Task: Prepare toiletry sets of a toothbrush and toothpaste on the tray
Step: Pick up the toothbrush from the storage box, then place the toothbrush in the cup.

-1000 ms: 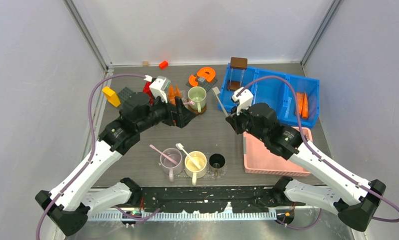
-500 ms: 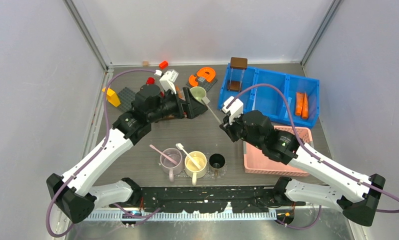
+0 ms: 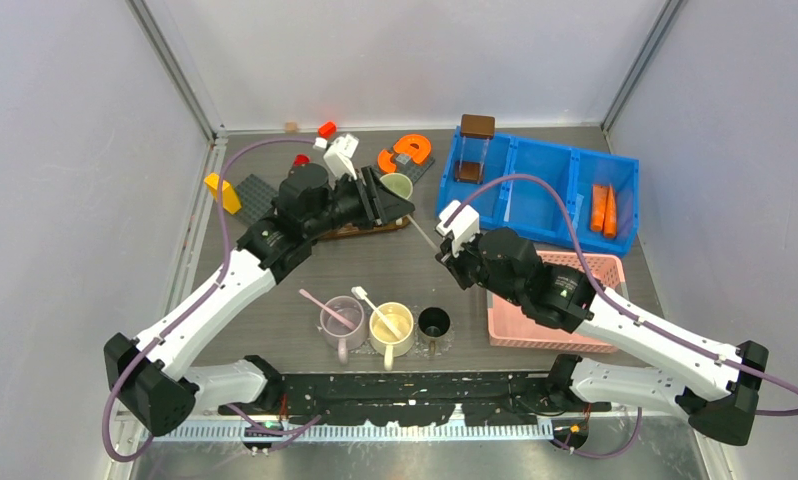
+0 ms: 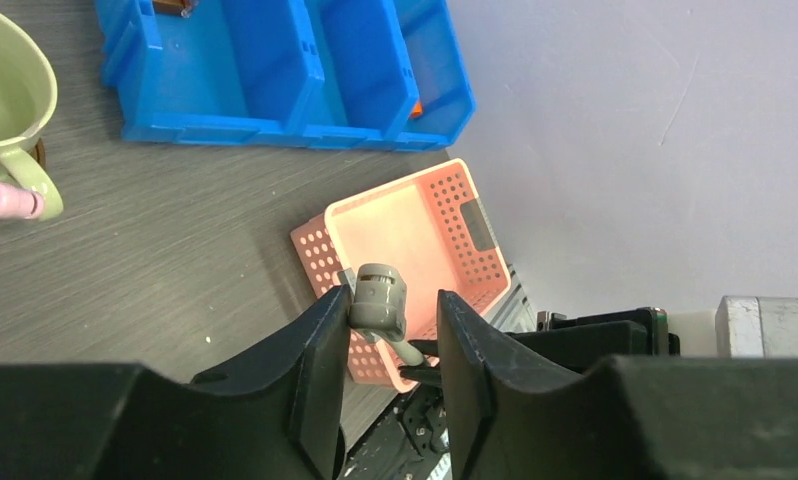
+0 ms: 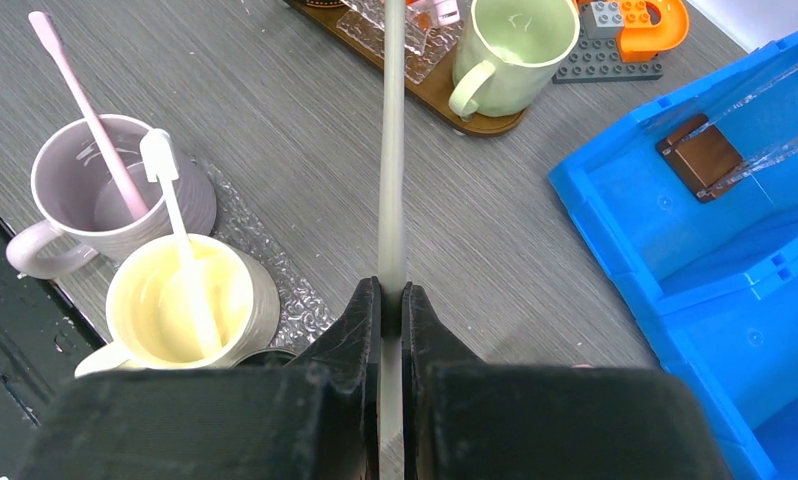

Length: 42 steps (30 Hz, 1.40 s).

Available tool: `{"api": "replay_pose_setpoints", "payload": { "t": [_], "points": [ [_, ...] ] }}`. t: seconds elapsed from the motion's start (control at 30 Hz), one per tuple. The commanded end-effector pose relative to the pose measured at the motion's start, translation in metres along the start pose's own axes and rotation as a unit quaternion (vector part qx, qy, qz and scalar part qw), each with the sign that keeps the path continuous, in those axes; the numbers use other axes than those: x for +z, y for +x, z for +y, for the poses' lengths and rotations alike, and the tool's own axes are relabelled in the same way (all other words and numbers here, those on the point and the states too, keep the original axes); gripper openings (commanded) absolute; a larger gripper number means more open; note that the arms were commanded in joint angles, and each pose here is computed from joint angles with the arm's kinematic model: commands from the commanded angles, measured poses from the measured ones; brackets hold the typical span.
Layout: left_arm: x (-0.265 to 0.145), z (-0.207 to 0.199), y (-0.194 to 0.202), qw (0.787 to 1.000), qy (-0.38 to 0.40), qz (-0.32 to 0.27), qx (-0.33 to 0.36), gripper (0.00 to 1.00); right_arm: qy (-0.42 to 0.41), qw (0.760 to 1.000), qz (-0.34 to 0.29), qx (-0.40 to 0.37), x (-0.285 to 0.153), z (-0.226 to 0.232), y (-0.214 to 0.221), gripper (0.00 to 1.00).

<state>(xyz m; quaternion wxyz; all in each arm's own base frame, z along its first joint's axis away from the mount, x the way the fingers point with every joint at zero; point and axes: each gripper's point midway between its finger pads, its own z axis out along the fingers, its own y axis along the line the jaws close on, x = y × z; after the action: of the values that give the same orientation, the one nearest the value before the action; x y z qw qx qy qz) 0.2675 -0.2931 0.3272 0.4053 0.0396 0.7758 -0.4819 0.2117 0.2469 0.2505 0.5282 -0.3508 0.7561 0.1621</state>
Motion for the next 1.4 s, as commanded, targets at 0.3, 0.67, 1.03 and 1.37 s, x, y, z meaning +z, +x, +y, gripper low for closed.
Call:
{"api": "replay_pose_setpoints", "payload": {
  "t": [0.3, 0.67, 1.03, 1.37],
  "points": [
    [0.004, -0.011, 0.000, 0.999, 0.037, -0.001, -0.012, 0.00, 0.011, 0.999, -0.032, 0.001, -0.004, -0.004, -0.011, 0.06],
    [-0.014, -0.008, -0.006, 0.997, 0.008, -0.057, 0.047, 0.00, 0.042, 0.997, -0.064, 0.032, -0.017, -0.017, -0.015, 0.82],
    [-0.034, -0.018, 0.015, 0.986, -0.010, -0.102, 0.129, 0.00, 0.127, 0.976, -0.151, 0.096, -0.051, -0.053, -0.029, 0.93],
    [-0.036, -0.028, 0.048, 0.975, 0.012, -0.123, 0.186, 0.00, 0.231, 0.936, -0.211, 0.162, -0.090, -0.096, -0.022, 0.93]
  ]
}}
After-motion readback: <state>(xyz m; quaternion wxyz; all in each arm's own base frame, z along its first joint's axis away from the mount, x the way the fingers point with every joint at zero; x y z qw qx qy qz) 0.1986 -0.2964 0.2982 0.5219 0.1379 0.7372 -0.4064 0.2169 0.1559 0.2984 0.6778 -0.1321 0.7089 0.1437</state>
